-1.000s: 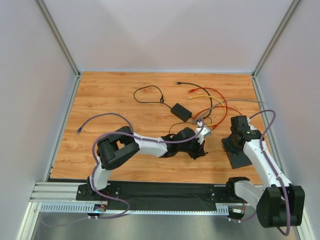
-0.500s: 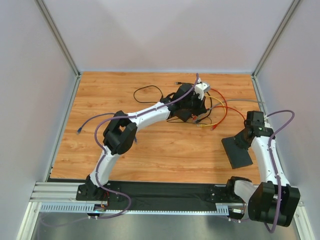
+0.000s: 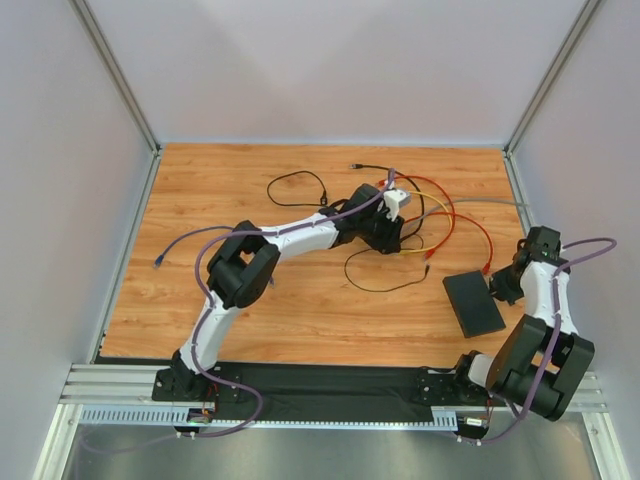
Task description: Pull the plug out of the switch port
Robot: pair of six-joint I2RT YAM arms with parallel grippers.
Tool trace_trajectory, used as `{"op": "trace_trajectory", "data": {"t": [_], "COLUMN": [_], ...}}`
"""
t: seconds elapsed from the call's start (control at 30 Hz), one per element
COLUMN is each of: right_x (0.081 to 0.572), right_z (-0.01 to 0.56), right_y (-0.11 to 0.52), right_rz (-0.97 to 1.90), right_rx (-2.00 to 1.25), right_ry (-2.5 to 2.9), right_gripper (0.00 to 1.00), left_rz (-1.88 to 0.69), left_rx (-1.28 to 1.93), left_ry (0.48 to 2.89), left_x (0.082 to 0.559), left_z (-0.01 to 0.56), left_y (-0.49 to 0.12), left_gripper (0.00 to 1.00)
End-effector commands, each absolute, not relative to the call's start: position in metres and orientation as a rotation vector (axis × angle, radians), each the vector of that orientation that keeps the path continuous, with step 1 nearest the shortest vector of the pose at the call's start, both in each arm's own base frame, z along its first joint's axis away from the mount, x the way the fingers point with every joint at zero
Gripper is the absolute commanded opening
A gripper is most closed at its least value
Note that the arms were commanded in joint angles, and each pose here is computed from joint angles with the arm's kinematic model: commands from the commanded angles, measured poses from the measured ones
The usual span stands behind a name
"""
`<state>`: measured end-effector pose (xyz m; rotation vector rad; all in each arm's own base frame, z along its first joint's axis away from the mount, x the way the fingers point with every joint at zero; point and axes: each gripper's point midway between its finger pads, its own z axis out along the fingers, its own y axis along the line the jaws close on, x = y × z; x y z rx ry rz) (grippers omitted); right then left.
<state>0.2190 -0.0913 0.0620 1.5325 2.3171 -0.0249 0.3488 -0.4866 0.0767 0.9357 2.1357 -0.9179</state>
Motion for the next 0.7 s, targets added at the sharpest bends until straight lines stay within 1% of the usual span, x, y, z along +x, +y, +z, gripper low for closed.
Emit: {"op": "trace_trajectory", "data": {"t": [0.0, 0.07, 0.1, 0.13, 0.2, 0.27, 0.33, 0.37, 0.43, 0.53, 0.57, 0.6, 0.67], "right_x": [0.227, 0.217, 0.215, 0.210, 0.205, 0.200, 0.196, 0.195, 0.192, 0.187, 0.186, 0.187, 0.187], "right_z": [0.078, 0.077, 0.076, 0.074, 0.069, 0.061, 0.051, 0.049, 0.041, 0.031, 0.029, 0.026, 0.021], "right_y": [-0.120, -0.136, -0.139, -0.145, -0.152, -0.154, -0.154, -0.154, -0.153, -0.147, -0.145, -0.143, -0.139], "right_rz": [-0.114, -0.193, -0.196, -0.208, -0.216, -0.218, -0.195, -0.188, -0.180, -0.164, -0.156, -0.145, -0.117], "right_rx": [1.522, 1.575, 1.584, 1.619, 1.648, 1.670, 1.708, 1.716, 1.738, 1.757, 1.760, 1.759, 1.770], "right_ry": [2.230, 2.194, 2.191, 2.173, 2.157, 2.178, 2.202, 2.210, 2.224, 2.244, 2.252, 2.253, 2.259], "right_gripper": [0.08, 0.08, 0.08, 0.08, 0.08, 0.08, 0.09, 0.08, 0.09, 0.09, 0.09, 0.09, 0.09], "left_rz": [-0.985, -1.055, -1.072, -1.090, -1.135, -1.170, -1.216, -1.238, -1.294, -1.323, -1.335, -1.329, -1.344], "left_rx": [0.914, 0.878, 0.894, 0.883, 0.924, 0.953, 1.004, 1.010, 1.052, 1.090, 1.094, 1.096, 1.088], "left_ry": [1.988, 1.936, 1.945, 1.916, 1.899, 1.883, 1.911, 1.906, 1.926, 1.986, 1.968, 1.997, 2.009], "left_x": [0.341, 0.322, 0.304, 0.298, 0.269, 0.252, 0.228, 0.223, 0.204, 0.192, 0.191, 0.190, 0.190], "left_z": [0.137, 0.151, 0.144, 0.156, 0.155, 0.156, 0.143, 0.145, 0.131, 0.111, 0.118, 0.106, 0.102], "left_y": [-0.485, -0.483, -0.485, -0.488, -0.503, -0.518, -0.535, -0.543, -0.555, -0.571, -0.575, -0.576, -0.581], "left_gripper": [0.47, 0.43, 0.43, 0.40, 0.36, 0.33, 0.28, 0.27, 0.27, 0.26, 0.26, 0.26, 0.26]}}
